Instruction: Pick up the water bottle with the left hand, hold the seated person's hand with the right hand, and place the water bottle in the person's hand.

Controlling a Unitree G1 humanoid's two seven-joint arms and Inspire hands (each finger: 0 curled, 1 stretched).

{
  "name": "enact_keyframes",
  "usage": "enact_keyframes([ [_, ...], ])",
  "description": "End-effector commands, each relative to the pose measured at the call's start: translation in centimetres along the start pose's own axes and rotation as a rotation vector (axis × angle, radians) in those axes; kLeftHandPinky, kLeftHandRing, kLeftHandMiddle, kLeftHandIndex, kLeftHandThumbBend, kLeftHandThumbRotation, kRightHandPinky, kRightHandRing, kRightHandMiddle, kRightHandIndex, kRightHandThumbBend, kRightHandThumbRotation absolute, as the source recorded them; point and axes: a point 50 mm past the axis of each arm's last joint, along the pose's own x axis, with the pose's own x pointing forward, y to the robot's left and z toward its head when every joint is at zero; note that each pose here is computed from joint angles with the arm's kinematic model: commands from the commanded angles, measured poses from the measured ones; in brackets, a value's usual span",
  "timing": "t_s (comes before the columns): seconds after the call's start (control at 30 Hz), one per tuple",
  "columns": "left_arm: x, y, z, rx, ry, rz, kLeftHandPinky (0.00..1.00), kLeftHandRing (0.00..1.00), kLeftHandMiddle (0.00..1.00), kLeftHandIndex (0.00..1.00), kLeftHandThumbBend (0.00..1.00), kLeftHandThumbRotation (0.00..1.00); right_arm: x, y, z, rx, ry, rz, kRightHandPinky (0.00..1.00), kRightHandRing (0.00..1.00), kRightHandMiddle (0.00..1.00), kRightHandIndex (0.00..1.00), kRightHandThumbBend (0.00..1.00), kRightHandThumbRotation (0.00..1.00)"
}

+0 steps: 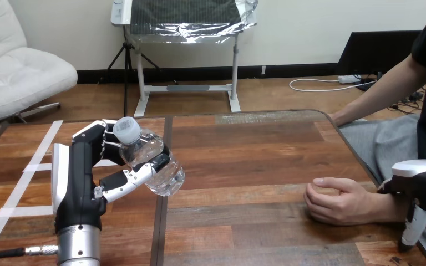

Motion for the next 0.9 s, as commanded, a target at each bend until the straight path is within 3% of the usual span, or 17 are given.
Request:
enact_keyframes([
  [0.0, 1.8, 0.5, 2.3, -0.023, -0.141, 0.031, 0.4, 0.41, 0.44, 0.5, 0.63, 0.0, 0.0, -2.9, 1.1, -0.01, -0.041, -0.101, 0.88, 0.92, 0.92, 0.88, 0.69, 0.0],
  [0.87, 1.9, 0.8, 2.4, -0.013, -0.139, 0.038, 0.39, 0.41, 0.44, 0.49, 0.64, 0.0, 1.2, -2.4, 1.5, -0.005, -0.045, -0.083, 0.76, 0.83, 0.88, 0.85, 0.68, 0.0],
])
